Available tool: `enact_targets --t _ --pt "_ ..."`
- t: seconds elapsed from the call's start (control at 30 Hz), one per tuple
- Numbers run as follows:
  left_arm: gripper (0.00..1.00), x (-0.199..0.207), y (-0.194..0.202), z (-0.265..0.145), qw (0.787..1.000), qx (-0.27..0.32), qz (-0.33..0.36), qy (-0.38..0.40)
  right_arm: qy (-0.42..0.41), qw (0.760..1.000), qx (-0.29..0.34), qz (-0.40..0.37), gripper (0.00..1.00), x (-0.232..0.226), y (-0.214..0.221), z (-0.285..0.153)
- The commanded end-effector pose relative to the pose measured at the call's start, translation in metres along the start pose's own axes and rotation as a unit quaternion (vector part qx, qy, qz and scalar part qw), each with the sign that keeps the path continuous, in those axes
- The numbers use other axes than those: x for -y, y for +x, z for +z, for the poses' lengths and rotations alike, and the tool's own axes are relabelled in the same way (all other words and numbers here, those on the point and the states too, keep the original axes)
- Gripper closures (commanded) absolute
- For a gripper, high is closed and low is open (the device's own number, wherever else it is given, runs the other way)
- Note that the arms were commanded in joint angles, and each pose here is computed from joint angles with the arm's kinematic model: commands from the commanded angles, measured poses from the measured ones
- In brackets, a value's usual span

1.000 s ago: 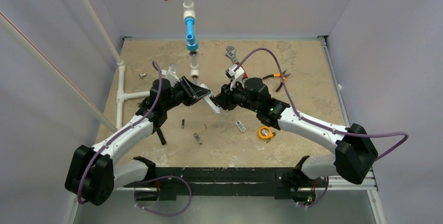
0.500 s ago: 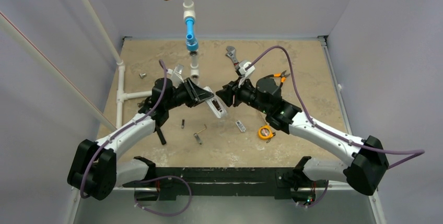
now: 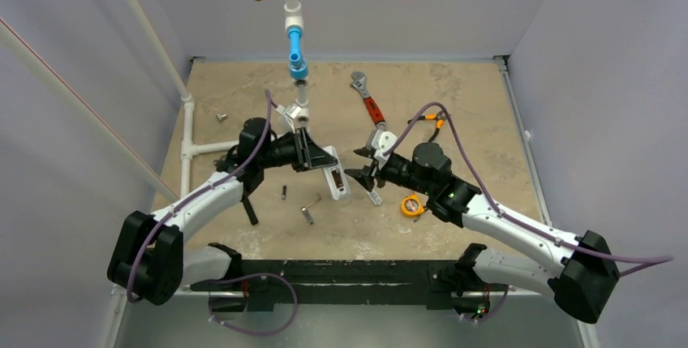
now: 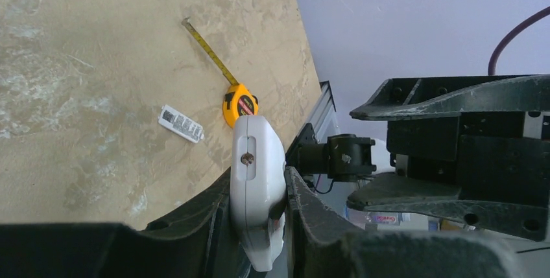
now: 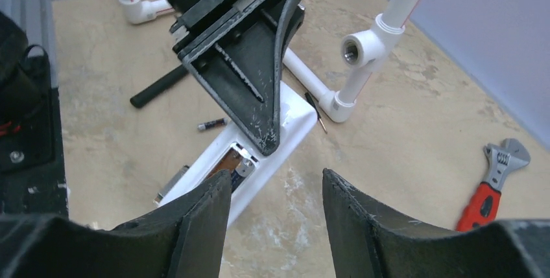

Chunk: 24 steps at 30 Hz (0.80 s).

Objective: Load the batteries into the remote control

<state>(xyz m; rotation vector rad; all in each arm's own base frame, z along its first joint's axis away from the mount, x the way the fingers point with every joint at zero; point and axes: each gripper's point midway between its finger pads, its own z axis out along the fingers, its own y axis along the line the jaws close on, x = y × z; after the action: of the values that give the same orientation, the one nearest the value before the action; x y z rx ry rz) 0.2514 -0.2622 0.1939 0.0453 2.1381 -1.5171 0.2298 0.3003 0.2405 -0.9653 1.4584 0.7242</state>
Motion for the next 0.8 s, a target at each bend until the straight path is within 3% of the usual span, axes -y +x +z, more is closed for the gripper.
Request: enact_targets --t 0.0,0.37,0.63,0.77 --pt "1.0 0.024 0.001 -0.001 0.997 -0.025 0.052 0.041 -0.027 0.993 0.054 -0.106 0.48 -0.006 -0.015 -0.004" --pt "1.0 0.029 0.016 0.006 0.995 -0.059 0.062 0.051 -0.123 0.969 0.1 -0.189 0.54 -0.042 -0.006 -0.016" --pt "1.0 0.032 0.018 0.007 0.994 -0.065 0.067 0.057 -0.158 0.957 0.118 -0.213 0.68 -0.056 -0.002 -0.021" --pt "1.0 0.031 0.021 0.009 0.994 -0.07 0.064 0.057 -0.156 0.956 0.13 -0.211 0.69 -0.057 -0.004 -0.021"
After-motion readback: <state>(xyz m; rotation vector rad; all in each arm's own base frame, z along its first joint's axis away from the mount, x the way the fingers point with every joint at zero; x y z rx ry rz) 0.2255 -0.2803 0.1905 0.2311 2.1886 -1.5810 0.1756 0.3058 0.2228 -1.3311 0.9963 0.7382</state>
